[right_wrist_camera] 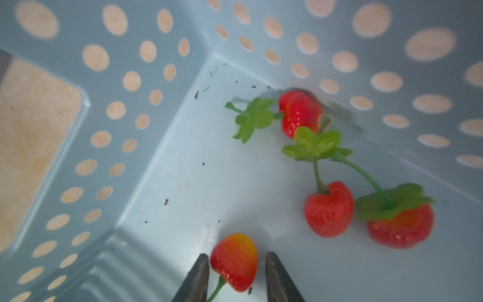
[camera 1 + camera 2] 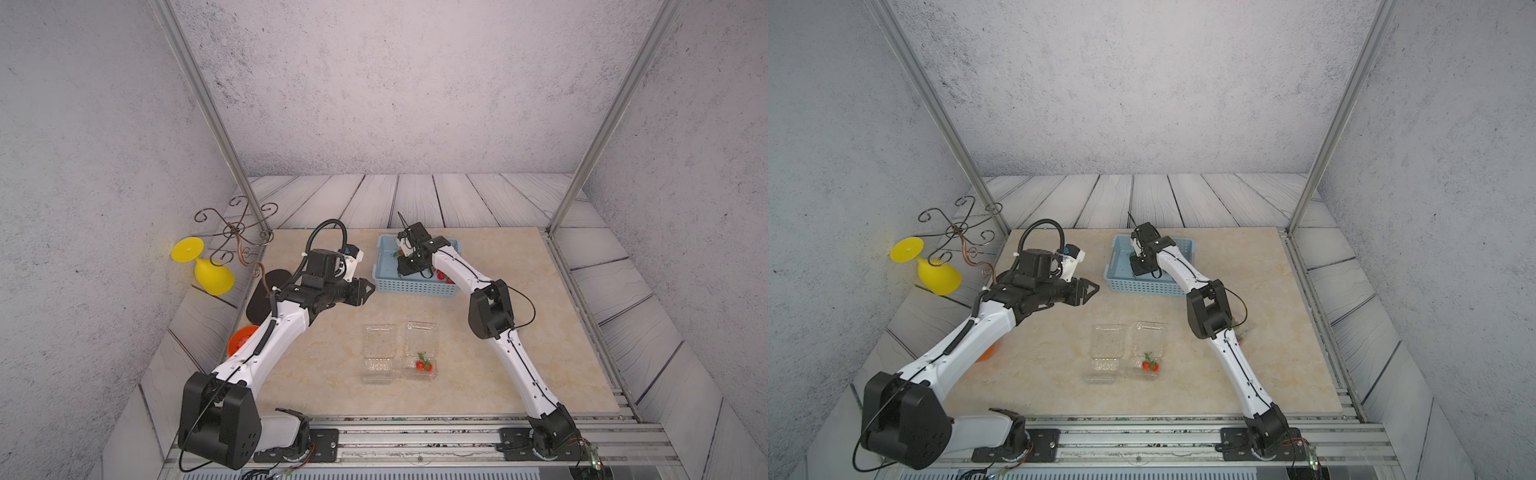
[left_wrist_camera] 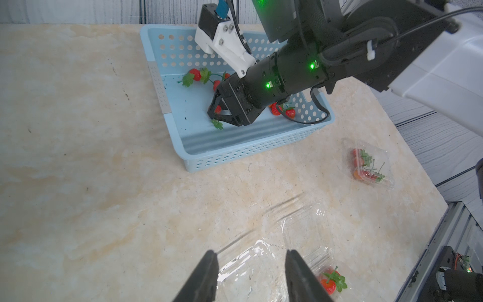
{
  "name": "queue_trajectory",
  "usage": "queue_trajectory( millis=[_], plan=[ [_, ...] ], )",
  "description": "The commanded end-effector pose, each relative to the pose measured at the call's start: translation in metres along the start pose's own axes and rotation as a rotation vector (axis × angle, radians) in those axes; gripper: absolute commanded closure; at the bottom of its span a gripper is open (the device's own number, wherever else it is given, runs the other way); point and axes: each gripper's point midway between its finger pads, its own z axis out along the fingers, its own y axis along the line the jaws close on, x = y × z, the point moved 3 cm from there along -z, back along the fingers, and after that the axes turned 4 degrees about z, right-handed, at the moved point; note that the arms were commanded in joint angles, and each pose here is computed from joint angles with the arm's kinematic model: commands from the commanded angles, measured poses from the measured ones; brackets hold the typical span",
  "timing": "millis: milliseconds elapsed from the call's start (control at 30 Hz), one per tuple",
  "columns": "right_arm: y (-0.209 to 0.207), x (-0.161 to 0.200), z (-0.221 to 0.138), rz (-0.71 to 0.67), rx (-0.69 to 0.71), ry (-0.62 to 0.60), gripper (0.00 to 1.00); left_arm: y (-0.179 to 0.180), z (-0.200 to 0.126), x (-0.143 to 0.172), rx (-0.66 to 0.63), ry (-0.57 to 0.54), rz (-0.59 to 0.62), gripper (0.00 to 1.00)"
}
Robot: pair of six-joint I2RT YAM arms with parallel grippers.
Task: Pack strawberries into containers
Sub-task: Pick up the strawberry from the basket.
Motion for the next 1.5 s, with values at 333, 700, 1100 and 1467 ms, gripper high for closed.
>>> queue_trajectory(
  millis=[333,700,1100,1467],
  plan=[
    [-0.017,0.003,-0.019,0.052,0.066,-0.006,0.84,-0.004,-0.011,-0.015,0.009,-0.051,0.024,0.54],
    [-0.018,-0.003,-0.063,0.034,0.068,-0.048,0.90,-0.005,-0.015,-0.016,0.003,-0.060,0.030,0.54],
    [-0.001,0.008,-0.142,-0.043,0.042,-0.112,0.90,-0.006,-0.018,-0.018,0.002,-0.068,0.032,0.54],
    [0.044,0.066,-0.209,-0.068,-0.105,-0.093,0.90,-0.008,-0.019,-0.019,0.008,-0.077,0.033,0.54]
  ],
)
